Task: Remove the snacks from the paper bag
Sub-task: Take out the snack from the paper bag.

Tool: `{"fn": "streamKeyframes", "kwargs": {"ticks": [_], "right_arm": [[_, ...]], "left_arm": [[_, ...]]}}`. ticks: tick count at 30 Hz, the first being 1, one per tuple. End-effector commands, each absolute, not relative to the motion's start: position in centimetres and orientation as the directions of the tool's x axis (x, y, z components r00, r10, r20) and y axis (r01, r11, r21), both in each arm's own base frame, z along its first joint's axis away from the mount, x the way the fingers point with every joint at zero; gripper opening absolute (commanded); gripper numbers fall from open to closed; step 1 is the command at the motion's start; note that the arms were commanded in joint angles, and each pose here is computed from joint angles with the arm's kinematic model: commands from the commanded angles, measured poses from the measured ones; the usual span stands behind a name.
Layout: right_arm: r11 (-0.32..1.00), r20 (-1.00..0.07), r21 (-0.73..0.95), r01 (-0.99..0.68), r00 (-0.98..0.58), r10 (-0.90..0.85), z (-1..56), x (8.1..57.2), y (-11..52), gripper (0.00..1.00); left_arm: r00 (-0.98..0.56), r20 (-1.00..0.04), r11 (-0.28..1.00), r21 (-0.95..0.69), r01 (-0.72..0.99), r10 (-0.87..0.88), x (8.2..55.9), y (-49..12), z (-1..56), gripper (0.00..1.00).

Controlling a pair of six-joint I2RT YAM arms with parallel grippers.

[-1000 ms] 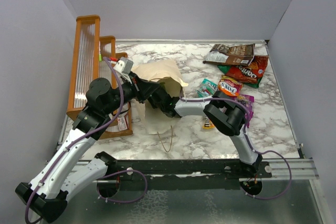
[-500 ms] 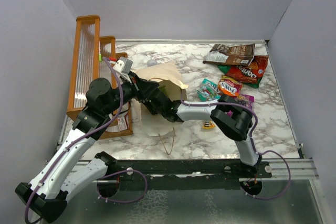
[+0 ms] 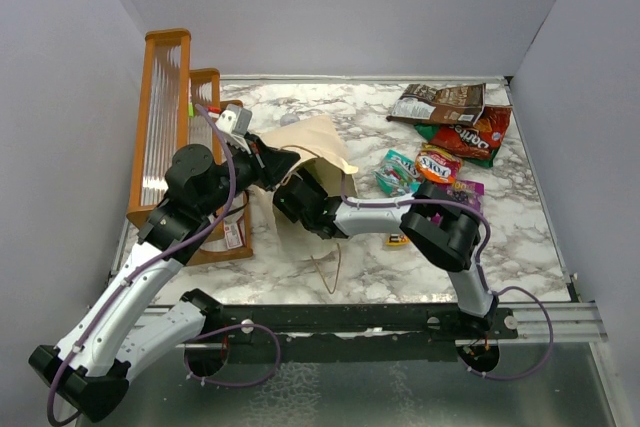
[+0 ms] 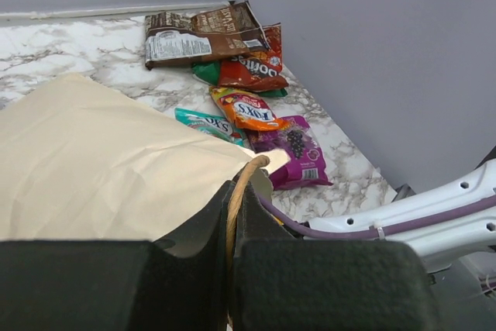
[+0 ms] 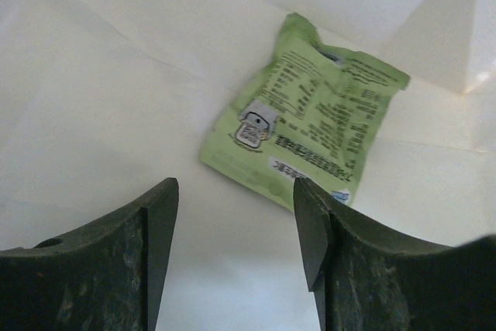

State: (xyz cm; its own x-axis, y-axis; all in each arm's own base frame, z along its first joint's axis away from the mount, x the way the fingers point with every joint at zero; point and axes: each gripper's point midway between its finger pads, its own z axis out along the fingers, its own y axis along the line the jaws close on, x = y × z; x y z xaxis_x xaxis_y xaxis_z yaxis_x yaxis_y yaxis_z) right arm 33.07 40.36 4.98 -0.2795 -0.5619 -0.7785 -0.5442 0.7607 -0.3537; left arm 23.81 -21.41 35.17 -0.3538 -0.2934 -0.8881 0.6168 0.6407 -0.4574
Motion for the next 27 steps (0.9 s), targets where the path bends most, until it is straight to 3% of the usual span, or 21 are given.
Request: {"fn": "streamKeyframes", "kwargs": {"ticks": [1,13,21,27], "right_arm": [[0.734,-0.753,-0.493,-0.468,-0.194,-0.629,7.3,34.7,39.6,0.66],[0.452,-0.57,-0.716,-0.531,0.073,-0.818,6.7,35.8,41.3,0.56],[0.129,-0.403,-0.757,-0.64,0.303,-0.863,4.6,33.2,41.5,0.55],[0.022,-0.494,-0.64,-0.768,0.39,-0.777,5.8,29.2,42.9,0.59]], "left_arm": [[-0.308,-0.898,0.647,-0.44,0.622,-0.315,23.7,-20.9,37.6,0.0],[-0.31,-0.9,0.632,-0.435,0.641,-0.306,23.1,-21.0,38.2,0.0],[-0.3,-0.909,0.642,-0.417,0.643,-0.289,23.1,-20.8,38.3,0.0],[-0.314,-0.911,0.645,-0.412,0.644,-0.269,23.2,-21.1,37.4,0.0]]}}
